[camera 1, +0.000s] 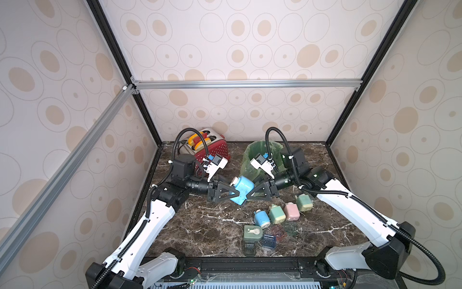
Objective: Take out the pencil sharpener tray and clean the shavings
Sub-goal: Pick up the pencil sharpener from the center of the board, then open the container of the pencil sharpener.
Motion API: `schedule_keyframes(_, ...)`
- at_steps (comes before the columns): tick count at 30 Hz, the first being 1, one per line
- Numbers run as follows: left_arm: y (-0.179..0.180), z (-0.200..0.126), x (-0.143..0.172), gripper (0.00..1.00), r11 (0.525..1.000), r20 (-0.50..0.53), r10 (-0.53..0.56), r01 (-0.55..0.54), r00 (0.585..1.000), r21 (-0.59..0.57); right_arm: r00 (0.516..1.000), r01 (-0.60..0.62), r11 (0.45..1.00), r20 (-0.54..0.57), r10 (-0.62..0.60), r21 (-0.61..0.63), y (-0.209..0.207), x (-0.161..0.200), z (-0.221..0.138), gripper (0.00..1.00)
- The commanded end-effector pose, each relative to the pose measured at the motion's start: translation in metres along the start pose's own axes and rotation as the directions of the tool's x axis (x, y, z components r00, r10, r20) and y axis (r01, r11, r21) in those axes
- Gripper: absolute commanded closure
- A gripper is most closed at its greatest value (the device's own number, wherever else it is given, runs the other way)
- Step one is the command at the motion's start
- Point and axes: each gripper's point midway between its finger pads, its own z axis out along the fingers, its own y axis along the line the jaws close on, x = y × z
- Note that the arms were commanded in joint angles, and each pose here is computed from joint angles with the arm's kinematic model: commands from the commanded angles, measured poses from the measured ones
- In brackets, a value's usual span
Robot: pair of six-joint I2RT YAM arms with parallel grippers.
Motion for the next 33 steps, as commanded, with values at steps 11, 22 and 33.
schedule_keyframes(11, -0.019, -0.009, -0.019, 1.00, 0.992, 0.053, 0.120, -0.117, 0.991, -0.043, 0.957, 0.183, 0.982, 0.237, -0.168, -0.041, 0.000, -0.012, 0.004, 0.09)
schedule_keyframes(22, -0.018, -0.010, -0.022, 1.00, 0.991, 0.069, 0.122, -0.118, 0.990, -0.061, 0.937, 0.139, 0.989, 0.330, -0.112, -0.057, -0.018, -0.019, 0.018, 0.20)
schedule_keyframes(33, -0.014, -0.015, -0.033, 1.00, 0.983, 0.107, 0.146, -0.132, 0.983, -0.125, 0.933, 0.116, 0.989, 0.353, -0.075, -0.096, -0.019, -0.010, 0.024, 0.20)
